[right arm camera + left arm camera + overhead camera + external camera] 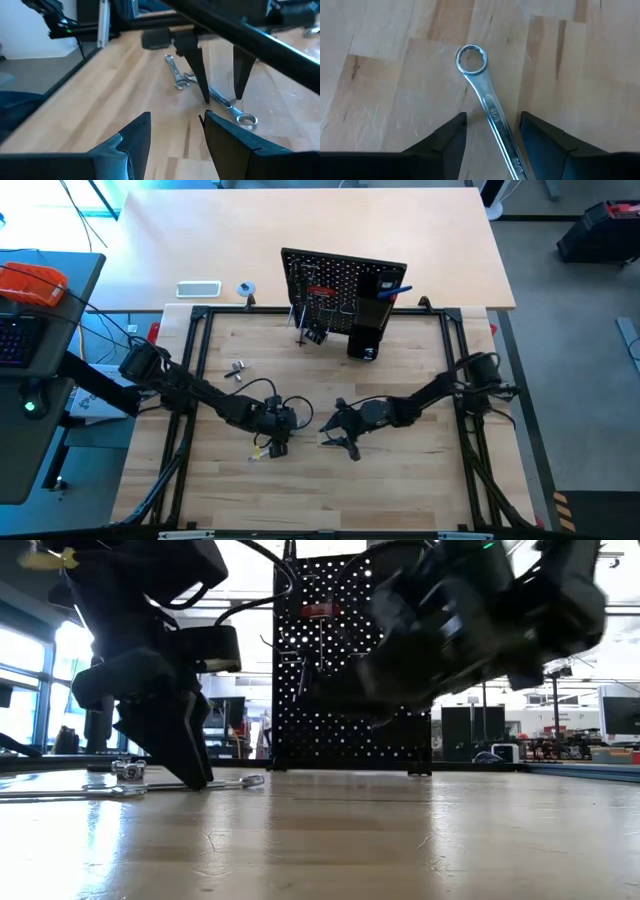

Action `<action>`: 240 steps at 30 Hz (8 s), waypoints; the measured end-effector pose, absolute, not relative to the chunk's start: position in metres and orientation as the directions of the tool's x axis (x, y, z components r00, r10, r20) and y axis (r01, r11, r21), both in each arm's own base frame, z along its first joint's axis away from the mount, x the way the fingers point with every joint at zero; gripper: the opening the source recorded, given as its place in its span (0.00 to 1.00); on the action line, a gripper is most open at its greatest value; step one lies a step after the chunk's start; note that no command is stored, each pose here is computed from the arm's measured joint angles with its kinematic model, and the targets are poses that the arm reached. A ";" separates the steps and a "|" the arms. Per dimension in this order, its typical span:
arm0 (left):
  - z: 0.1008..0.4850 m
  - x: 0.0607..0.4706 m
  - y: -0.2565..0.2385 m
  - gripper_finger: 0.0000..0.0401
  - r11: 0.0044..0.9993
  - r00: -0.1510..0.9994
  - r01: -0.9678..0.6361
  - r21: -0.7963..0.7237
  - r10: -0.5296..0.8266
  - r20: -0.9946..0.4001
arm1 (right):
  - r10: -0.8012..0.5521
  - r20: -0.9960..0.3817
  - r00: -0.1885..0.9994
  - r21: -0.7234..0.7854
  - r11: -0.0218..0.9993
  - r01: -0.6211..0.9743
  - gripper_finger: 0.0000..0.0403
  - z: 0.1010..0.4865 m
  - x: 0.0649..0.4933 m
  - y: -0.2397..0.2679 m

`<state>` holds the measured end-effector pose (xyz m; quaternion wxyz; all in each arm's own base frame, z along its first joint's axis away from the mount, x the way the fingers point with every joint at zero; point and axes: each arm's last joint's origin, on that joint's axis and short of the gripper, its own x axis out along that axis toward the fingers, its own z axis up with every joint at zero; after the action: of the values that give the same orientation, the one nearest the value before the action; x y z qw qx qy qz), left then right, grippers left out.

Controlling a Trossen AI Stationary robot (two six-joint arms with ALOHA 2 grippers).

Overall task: Hang tools onto peg board
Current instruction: Hang the wrench on the peg board

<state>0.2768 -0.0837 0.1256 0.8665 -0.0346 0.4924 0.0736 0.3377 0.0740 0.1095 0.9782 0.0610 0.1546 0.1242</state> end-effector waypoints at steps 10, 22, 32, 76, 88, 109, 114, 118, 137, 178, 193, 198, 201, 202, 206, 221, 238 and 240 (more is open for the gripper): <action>0.124 0.270 -0.093 0.45 0.987 0.477 -0.156 0.039 0.110 -0.872 | 0.203 -0.336 0.920 0.141 0.976 -0.164 0.42 0.090 0.387 0.055; 0.124 0.267 -0.099 0.45 0.988 0.469 -0.148 0.038 0.104 -0.877 | 0.245 -0.351 0.904 0.127 0.969 -0.214 0.16 0.090 0.391 0.039; 0.124 0.268 -0.099 0.45 0.989 0.480 -0.145 0.028 0.095 -0.872 | 0.245 -0.344 0.907 0.082 0.970 -0.230 0.00 0.090 0.391 0.038; 0.124 0.267 -0.099 0.43 0.990 0.471 -0.142 0.017 0.082 -0.878 | 0.226 -0.430 0.874 0.119 0.974 -0.193 0.10 0.076 0.417 0.028; 0.123 0.267 -0.099 0.42 0.990 0.466 -0.140 0.012 0.077 -0.881 | 0.208 -0.471 0.857 0.138 0.977 -0.161 0.10 0.072 0.415 0.024; 0.122 0.266 -0.088 0.06 0.989 0.402 -0.151 0.004 0.065 -0.913 | 0.226 -0.467 0.855 0.175 0.971 -0.161 0.10 0.066 0.412 0.026; 0.122 0.266 -0.088 0.06 0.991 0.403 -0.134 0.009 0.062 -0.913 | 0.203 -0.477 0.855 0.149 0.978 -0.149 0.10 0.079 0.410 0.024; 0.124 0.268 -0.089 0.06 0.993 0.409 -0.121 0.013 0.062 -0.910 | 0.158 -0.492 0.856 0.105 0.987 -0.121 0.10 0.104 0.406 0.021; 0.162 0.267 -0.077 0.06 0.945 0.565 -0.207 0.253 0.326 -0.758 | -0.100 -0.402 0.910 -0.165 0.986 0.036 0.10 0.281 0.322 0.045; 0.215 0.208 0.024 0.06 0.596 0.618 -0.631 0.496 0.773 -0.142 | -0.153 -0.404 0.902 -0.214 0.974 0.070 0.10 0.307 0.285 0.065; 0.212 0.208 0.036 0.06 0.603 0.626 -0.627 0.493 0.767 -0.142 | -0.169 -0.388 0.906 -0.219 0.972 0.088 0.10 0.308 0.285 0.064; 0.207 0.212 0.040 0.06 0.616 0.638 -0.595 0.516 0.753 -0.162 | -0.170 -0.388 0.906 -0.215 0.972 0.090 0.10 0.308 0.285 0.064; 0.202 0.214 0.040 0.06 0.615 0.634 -0.582 0.532 0.753 -0.177 | -0.170 -0.388 0.906 -0.211 0.973 0.092 0.10 0.308 0.285 0.064; 0.201 0.215 0.040 0.06 0.609 0.627 -0.584 0.537 0.758 -0.179 | -0.169 -0.389 0.906 -0.209 0.974 0.092 0.10 0.308 0.285 0.064; 0.203 0.218 0.042 0.06 0.568 0.603 -0.618 0.544 0.786 -0.136 | -0.169 -0.389 0.906 -0.207 0.974 0.094 0.10 0.308 0.285 0.064; 0.202 0.224 0.029 0.06 0.575 0.641 -0.582 0.576 0.760 -0.112 | -0.170 -0.389 0.905 -0.207 0.974 0.094 0.10 0.308 0.285 0.064; 0.202 0.222 0.024 0.06 0.508 0.579 -0.604 0.614 0.809 -0.100 | -0.171 -0.403 0.899 -0.205 0.974 0.094 0.10 0.307 0.284 0.064; 0.202 0.222 0.024 0.06 0.505 0.575 -0.603 0.618 0.812 -0.103 | -0.172 -0.407 0.897 -0.204 0.974 0.094 0.10 0.306 0.284 0.064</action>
<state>0.2219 0.0245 0.2019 0.8455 0.2694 0.1939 0.4182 0.2842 0.0642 0.3064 0.9698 -0.0898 0.2162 -0.0685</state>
